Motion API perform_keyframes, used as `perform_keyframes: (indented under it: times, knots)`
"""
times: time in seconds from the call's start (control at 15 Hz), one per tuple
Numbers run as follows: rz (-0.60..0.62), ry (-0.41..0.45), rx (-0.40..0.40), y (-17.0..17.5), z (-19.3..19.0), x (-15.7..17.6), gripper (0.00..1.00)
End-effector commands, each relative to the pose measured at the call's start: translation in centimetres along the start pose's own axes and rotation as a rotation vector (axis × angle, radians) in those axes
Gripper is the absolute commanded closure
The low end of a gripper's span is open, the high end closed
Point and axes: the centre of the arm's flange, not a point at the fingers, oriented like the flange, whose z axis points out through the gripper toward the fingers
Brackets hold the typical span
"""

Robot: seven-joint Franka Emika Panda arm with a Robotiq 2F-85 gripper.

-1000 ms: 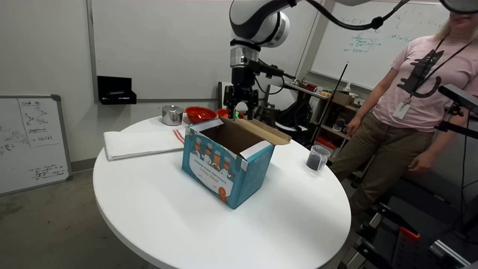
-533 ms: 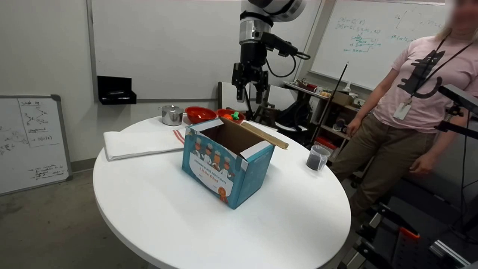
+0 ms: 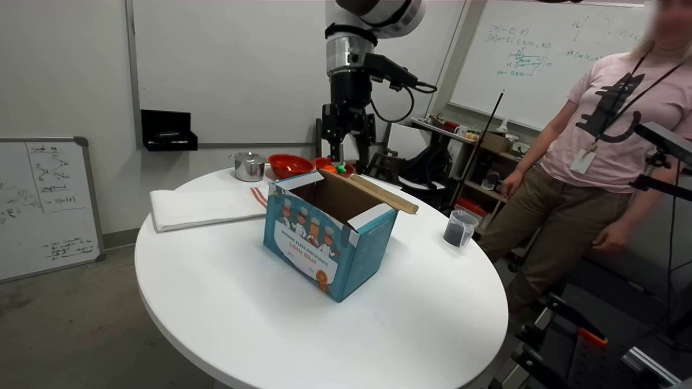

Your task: Remove the red cup from the box

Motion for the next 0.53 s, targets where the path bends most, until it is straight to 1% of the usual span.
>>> perform_keyframes:
  times: [0.0,0.2,0.47]
  knots:
    - [-0.006,-0.044,0.032,-0.6,1.6,2.2,0.00]
    - [-0.001,-0.037,0.024,-0.3,3.4,4.2,0.00]
    - [0.040,0.028,0.007,0.5,5.1,6.7,0.00]
